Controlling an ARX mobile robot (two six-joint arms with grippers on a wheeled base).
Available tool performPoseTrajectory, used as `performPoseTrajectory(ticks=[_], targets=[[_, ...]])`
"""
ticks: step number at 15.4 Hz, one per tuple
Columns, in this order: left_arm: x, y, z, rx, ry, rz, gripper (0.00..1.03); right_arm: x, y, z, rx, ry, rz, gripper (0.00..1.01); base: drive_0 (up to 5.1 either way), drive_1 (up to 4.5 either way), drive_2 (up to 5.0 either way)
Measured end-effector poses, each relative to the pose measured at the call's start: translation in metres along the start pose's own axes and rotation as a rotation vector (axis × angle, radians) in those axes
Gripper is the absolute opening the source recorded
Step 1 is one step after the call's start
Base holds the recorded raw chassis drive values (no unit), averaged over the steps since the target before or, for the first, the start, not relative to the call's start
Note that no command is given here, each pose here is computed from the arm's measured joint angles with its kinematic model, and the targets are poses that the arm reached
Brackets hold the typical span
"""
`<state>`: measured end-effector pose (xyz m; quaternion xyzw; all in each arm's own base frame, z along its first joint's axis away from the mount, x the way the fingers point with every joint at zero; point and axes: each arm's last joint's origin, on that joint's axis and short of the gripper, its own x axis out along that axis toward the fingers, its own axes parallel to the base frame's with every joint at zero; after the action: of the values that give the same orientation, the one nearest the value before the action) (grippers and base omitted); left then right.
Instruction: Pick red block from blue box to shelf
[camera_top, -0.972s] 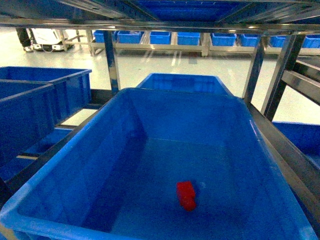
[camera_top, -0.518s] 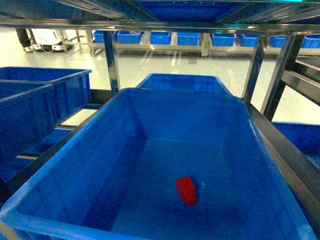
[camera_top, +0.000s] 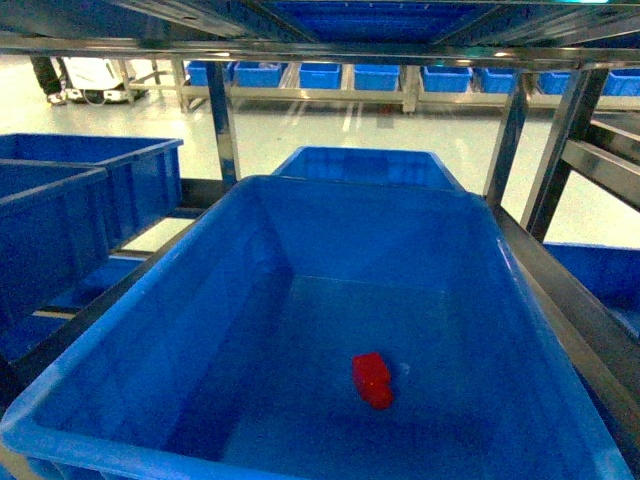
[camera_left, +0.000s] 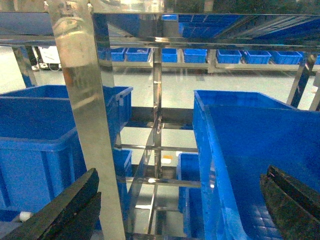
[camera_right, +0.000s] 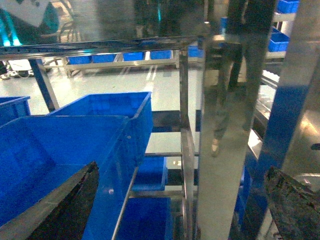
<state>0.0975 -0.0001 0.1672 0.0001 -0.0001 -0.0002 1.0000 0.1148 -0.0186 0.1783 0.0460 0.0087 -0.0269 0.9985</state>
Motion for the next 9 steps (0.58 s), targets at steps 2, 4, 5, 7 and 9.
performPoseTrajectory(ticks=[2,4,5,7,9], targets=[[0.000,0.000,0.000,0.000,0.000,0.000,0.98,0.000,0.006,0.000,-0.014,-0.004,0.018,0.98,0.0,0.00,0.0],[0.000,0.000,0.000,0.000,0.000,0.000,0.98,0.000,0.007,0.000,-0.019,-0.007,0.017,0.98,0.0,0.00,0.0],[0.000,0.000,0.000,0.000,0.000,0.000,0.98,0.000,0.006,0.000,-0.021,-0.006,0.014,0.98,0.0,0.00,0.0],[0.000,0.000,0.000,0.000,0.000,0.000,0.98,0.000,0.008,-0.001,-0.032,0.001,0.019,0.98,0.0,0.00,0.0],[0.000,0.000,0.000,0.000,0.000,0.000,0.98,0.001,0.015,-0.004,-0.063,0.033,0.056,0.98,0.0,0.00,0.0]])
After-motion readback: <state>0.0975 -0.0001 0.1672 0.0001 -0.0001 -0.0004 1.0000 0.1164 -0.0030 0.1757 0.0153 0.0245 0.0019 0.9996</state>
